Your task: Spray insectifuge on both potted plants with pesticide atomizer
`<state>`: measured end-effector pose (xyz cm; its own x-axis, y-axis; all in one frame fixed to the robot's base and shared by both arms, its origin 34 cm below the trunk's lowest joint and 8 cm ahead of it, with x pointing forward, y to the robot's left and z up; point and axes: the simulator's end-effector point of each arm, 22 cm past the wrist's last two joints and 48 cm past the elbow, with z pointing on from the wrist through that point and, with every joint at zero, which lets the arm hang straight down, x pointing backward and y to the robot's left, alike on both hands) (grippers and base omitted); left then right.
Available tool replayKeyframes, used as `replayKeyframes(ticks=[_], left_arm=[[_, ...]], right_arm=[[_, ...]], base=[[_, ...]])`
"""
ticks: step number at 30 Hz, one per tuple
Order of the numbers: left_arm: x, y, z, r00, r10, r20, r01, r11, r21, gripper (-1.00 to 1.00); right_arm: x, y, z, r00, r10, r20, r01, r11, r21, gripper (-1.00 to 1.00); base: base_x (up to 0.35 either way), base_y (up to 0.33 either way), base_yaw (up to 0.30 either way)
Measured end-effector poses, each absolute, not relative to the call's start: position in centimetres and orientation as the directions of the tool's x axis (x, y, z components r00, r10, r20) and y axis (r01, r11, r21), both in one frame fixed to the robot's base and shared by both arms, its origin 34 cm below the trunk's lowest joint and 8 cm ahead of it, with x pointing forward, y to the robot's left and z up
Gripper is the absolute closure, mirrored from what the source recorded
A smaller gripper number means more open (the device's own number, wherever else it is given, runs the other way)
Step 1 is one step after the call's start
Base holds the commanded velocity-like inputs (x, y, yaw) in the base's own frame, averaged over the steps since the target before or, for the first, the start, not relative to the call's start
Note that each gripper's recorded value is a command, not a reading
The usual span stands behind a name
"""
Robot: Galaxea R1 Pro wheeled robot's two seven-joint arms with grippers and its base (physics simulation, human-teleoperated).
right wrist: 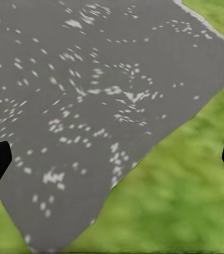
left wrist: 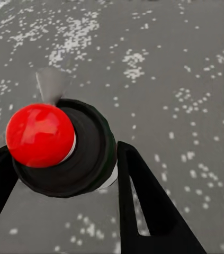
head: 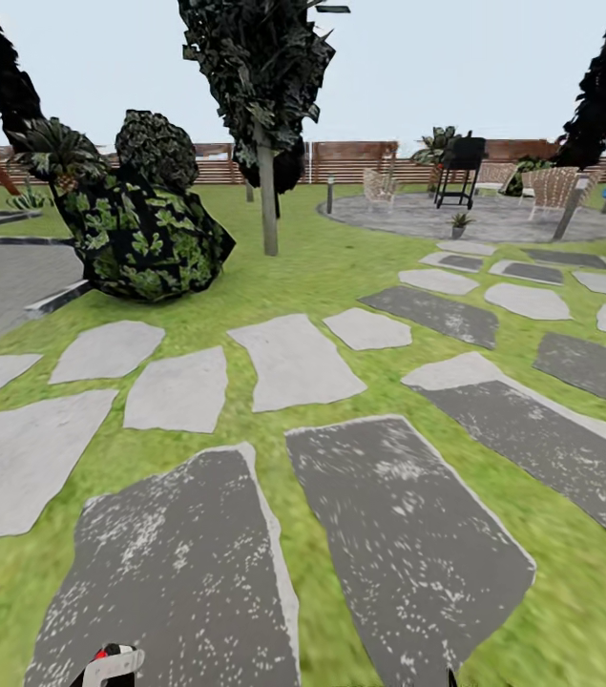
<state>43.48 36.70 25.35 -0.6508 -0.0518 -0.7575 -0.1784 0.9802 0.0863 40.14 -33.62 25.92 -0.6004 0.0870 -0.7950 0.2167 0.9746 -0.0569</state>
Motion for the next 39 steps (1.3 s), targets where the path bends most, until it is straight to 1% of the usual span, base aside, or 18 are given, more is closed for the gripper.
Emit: replayKeyframes(ticks=[12,35,39], left_arm=[[43.5,36.67,25.38,-0.65,-0.051,-0.758,-0.178,0.98,0.086,1.0],[43.81,36.65,25.75,-0.642,-0.054,-0.765,-0.181,0.98,0.082,1.0],[43.85,36.6,25.8,-0.64,-0.055,-0.766,-0.181,0.98,0.081,1.0]], right_arm=[[40.14,-33.64,25.92,-0.601,0.087,-0.794,0.216,0.975,-0.057,-1.0],[40.45,-33.74,26.29,-0.592,0.087,-0.801,0.219,0.974,-0.056,-1.0],[40.51,-33.73,26.34,-0.59,0.087,-0.803,0.219,0.974,-0.055,-1.0]], base=[[0.012,0.0,-0.3],[0.332,0.0,-0.3],[0.337,0.0,-0.138]])
